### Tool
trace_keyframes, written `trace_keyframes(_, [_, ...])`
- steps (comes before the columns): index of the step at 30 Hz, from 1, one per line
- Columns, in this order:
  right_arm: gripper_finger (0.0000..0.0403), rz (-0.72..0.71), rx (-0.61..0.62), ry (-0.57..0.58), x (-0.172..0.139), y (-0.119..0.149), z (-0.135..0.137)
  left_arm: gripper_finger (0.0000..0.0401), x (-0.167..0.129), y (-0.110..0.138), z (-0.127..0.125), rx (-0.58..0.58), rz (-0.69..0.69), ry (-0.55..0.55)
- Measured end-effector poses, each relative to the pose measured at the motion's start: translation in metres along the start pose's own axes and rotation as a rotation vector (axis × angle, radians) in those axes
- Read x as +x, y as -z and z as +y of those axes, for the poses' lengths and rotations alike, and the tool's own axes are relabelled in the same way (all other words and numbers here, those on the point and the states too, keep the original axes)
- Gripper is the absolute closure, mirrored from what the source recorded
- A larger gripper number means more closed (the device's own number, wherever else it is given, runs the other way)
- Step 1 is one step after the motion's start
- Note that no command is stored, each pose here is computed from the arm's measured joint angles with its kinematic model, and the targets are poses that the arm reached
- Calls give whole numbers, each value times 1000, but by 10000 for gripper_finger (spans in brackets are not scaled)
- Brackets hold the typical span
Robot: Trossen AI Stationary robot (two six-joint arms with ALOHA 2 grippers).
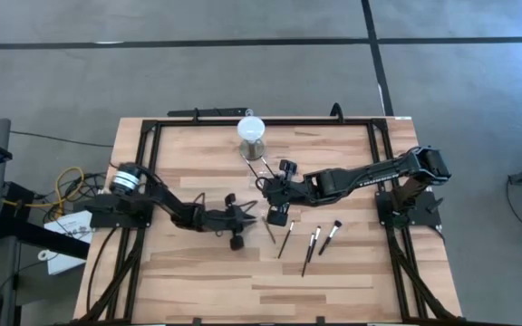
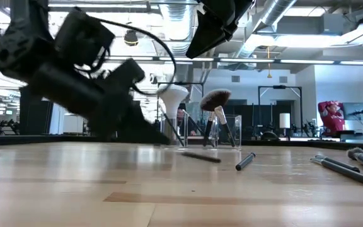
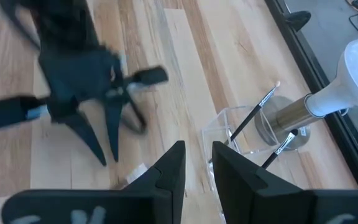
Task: Put items in baskets/containers
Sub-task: Put the black liner brush into the transparent organizer
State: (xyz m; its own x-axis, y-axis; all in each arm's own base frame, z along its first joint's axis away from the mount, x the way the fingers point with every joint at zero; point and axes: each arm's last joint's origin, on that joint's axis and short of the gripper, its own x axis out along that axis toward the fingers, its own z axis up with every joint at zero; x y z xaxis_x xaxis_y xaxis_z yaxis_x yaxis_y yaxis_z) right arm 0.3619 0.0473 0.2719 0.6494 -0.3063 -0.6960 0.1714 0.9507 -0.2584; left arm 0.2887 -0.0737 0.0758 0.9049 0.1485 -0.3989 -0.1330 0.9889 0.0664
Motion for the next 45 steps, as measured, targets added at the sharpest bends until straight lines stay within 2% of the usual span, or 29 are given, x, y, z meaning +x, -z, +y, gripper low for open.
trace_keyframes(2, [330, 0, 0, 0, 0, 0, 0, 347, -9, -6, 3, -51, -25, 3])
trace_keyframes(5, [330, -1, 0, 0, 0, 0, 0, 350, -16, -19, 3, -57, -77, 15])
trace_keyframes(9, [330, -1, 1, 0, 0, 0, 0, 344, -17, -23, -1, 61, -88, 149])
trace_keyframes(11, [330, -2, 1, 0, 0, 0, 0, 331, -17, -21, -4, 85, -77, 229])
trace_keyframes(14, [330, -2, 1, 0, 0, 0, 0, 300, -17, -5, -9, 116, 18, 374])
trace_keyframes(17, [330, -2, 0, -2, 0, 0, 0, 262, -23, 12, -13, 179, 94, 443])
trace_keyframes(20, [330, -2, 0, -2, 0, 0, 0, 228, -29, 23, -12, 228, 107, 453])
trace_keyframes(24, [330, -1, 0, -2, 0, 0, 0, 206, -32, 33, -8, 197, 139, 422])
trace_keyframes(27, [330, -2, 0, -3, 0, 0, 1, 207, -33, 33, -6, 190, 123, 415])
trace_keyframes(32, [330, -2, 0, -3, 0, 0, 1, 225, -35, 23, -6, 243, 13, 410])
trace_keyframes(36, [330, -2, 0, -5, 0, 0, 1, 232, -40, 3, -5, 245, -72, 409])
trace_keyframes(40, [330, -2, 0, -5, 0, 0, 1, 233, -52, -13, -5, 239, -112, 495])
trace_keyframes(42, [330, -2, 0, -5, 0, 0, 1, 233, -59, -14, -3, 244, -77, 535])
trace_keyframes(45, [330, -2, 1, -4, 0, 0, 0, 236, -66, -1, 1, 269, 45, 555])
